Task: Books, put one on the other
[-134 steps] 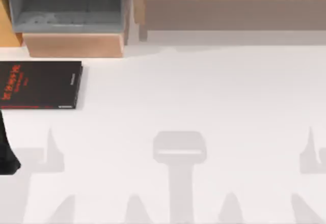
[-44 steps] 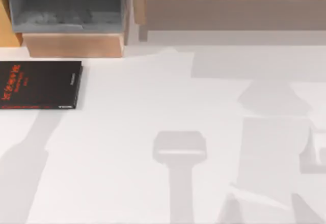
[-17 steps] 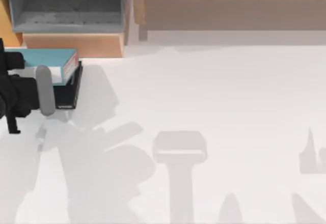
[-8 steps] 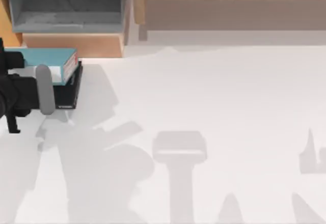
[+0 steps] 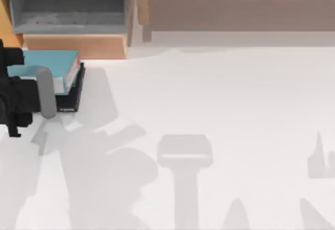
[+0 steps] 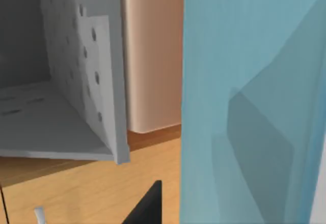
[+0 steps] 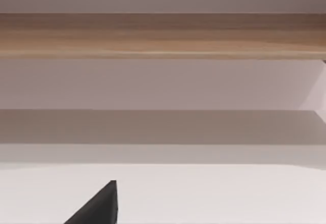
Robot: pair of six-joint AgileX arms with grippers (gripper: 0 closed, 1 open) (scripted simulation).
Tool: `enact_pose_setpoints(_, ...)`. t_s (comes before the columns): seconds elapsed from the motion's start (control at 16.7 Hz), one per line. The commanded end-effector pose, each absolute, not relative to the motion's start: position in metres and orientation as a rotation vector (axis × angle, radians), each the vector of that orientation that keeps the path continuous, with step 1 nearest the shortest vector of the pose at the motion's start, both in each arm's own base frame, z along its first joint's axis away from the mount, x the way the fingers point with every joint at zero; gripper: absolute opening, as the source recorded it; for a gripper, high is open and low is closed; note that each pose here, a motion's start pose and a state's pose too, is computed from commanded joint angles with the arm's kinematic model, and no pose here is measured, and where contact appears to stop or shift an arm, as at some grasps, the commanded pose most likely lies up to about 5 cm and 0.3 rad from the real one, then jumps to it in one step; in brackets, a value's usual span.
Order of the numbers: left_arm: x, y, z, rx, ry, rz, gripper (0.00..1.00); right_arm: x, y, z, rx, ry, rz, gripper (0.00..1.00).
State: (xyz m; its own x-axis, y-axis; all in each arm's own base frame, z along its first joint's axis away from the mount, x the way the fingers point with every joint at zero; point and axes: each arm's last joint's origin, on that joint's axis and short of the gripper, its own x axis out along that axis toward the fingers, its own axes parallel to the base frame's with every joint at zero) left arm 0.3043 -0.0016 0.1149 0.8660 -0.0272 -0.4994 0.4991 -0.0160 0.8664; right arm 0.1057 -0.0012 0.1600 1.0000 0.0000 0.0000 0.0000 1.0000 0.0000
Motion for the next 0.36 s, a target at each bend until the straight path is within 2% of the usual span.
enact_pose_setpoints(0.36,0.3043,-0.0016,0.1149,1.54,0.386,-0.434,1.0,0.1057,-0.0012,0.16,0.0,0.0,0.0,1.0)
